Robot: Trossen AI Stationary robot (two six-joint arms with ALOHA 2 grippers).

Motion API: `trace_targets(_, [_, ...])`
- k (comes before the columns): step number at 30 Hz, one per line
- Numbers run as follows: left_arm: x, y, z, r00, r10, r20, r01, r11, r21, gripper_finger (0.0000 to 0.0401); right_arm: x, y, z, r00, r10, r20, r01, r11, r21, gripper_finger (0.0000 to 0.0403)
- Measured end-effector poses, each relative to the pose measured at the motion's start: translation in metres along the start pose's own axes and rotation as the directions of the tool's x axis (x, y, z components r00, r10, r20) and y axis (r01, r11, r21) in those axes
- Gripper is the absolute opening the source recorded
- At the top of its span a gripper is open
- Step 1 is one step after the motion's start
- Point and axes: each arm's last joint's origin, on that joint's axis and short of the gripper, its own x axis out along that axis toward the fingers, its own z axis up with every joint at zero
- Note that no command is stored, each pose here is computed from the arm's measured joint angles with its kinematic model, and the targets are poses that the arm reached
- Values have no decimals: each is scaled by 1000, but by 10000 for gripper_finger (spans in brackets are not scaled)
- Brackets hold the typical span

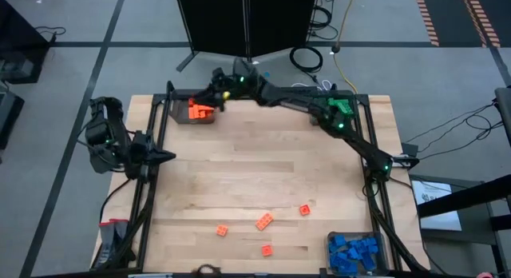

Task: Sort blocks
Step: Put the orange game piece into the top left black bin

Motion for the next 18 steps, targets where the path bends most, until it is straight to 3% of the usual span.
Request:
trace_targets(3, [-5,0,5,983,-176,-57,178,984,27,0,-13,29,13,959,158,-235,-152,987,41,173])
trace_targets(6, [-14,-1,16,918,-396,-38,394,918,-41,0,-22,72,11,862,274,-428,-247,962,118,157])
trace_targets(8, [-19,-1,23,852,-523,-12,520,849,-95,0,-32,103,4,805,261,-533,-242,964,108,147])
trace_targets(10, [-23,-2,27,788,-616,14,615,784,-83,0,-45,131,-7,736,168,-656,-189,981,39,138])
trace_targets(11, [-24,-3,27,766,-642,20,642,764,-58,0,-52,144,-15,678,103,-727,-158,987,-8,134])
trace_targets(13, [-22,-1,20,765,-644,1,644,765,-14,0,-63,164,-35,509,-22,-860,-101,991,-85,128])
trace_targets(15, [-18,1,11,786,-618,7,618,786,0,0,-69,180,-53,345,-52,-937,-88,992,-87,124])
trace_targets(16, [-15,2,5,795,-607,14,607,795,4,0,-71,186,-61,290,-29,-956,-88,995,-57,122])
trace_targets(18, [-8,-2,-9,802,-597,21,597,802,5,0,-68,191,-73,270,34,-962,-86,996,11,119])
